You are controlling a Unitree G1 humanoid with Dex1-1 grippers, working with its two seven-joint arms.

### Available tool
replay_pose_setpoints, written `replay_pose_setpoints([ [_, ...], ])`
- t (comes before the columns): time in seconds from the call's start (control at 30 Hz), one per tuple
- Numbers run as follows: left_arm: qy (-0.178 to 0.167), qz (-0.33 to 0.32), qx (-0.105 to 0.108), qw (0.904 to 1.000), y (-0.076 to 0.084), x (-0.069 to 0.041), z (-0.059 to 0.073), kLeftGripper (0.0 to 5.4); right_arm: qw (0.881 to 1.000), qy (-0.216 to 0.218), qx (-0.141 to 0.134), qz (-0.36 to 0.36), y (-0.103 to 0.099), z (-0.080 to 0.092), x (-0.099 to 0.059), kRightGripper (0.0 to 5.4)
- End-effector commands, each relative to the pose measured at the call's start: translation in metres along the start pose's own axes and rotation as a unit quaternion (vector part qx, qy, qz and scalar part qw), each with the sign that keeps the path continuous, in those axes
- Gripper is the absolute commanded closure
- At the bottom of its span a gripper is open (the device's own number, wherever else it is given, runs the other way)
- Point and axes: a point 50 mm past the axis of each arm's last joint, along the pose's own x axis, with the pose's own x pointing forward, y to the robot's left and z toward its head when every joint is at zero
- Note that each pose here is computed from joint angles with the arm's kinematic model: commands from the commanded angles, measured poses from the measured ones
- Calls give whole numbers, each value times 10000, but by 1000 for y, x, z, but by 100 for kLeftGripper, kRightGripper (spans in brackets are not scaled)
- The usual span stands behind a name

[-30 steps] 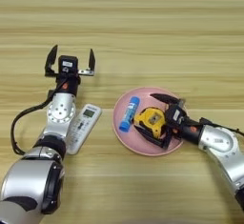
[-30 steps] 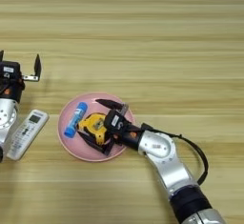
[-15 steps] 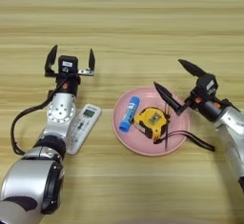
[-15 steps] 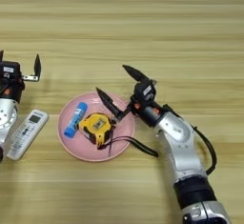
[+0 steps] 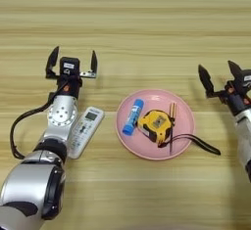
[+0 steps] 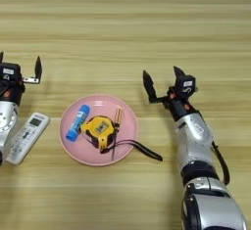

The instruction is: Move the objects on the table

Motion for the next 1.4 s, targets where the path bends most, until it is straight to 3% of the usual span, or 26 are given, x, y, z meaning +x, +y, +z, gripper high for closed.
replay_pose_setpoints([
  [0.03,4,-27,79,10000,4,1,1,0,9966,46,-605,-555,-11,3,5,3],
  [0.23,6,-11,96,10000,6,2,1,0,9888,-12,-1144,-963,-14,7,8,3],
  [0.33,25,-14,107,9999,8,2,0,0,9871,-7,-1283,-956,-10,5,9,3],
  [0.4,104,-134,58,9998,8,-1,-3,0,9866,0,-1330,-942,-8,4,9,3],
  [0.47,126,-272,-174,9994,9,-5,-5,0,9864,15,-1361,-918,-5,3,10,3],
  [0.67,-93,-756,-446,9961,23,-26,1,0,9865,19,-1398,-856,1,2,12,3],
  [0.77,-54,-987,-283,9947,30,-42,5,0,9867,22,-1405,-822,3,1,12,3],
  [0.87,103,-1162,-297,9927,34,-56,12,0,9864,45,-1438,-794,5,0,13,3],
  [1.0,745,-1740,-451,9809,39,-75,25,0,9861,54,-1465,-787,8,0,13,3],
  [1.13,1443,-2300,-645,9603,39,-93,35,0,9866,54,-1430,-781,12,-1,15,3],
  [1.23,1879,-2542,-593,9469,34,-103,38,0,9870,43,-1401,-791,14,-1,16,3],
  [1.4,2708,-2866,-407,9181,28,-121,31,0,9874,26,-1392,-758,17,-1,17,3],
])
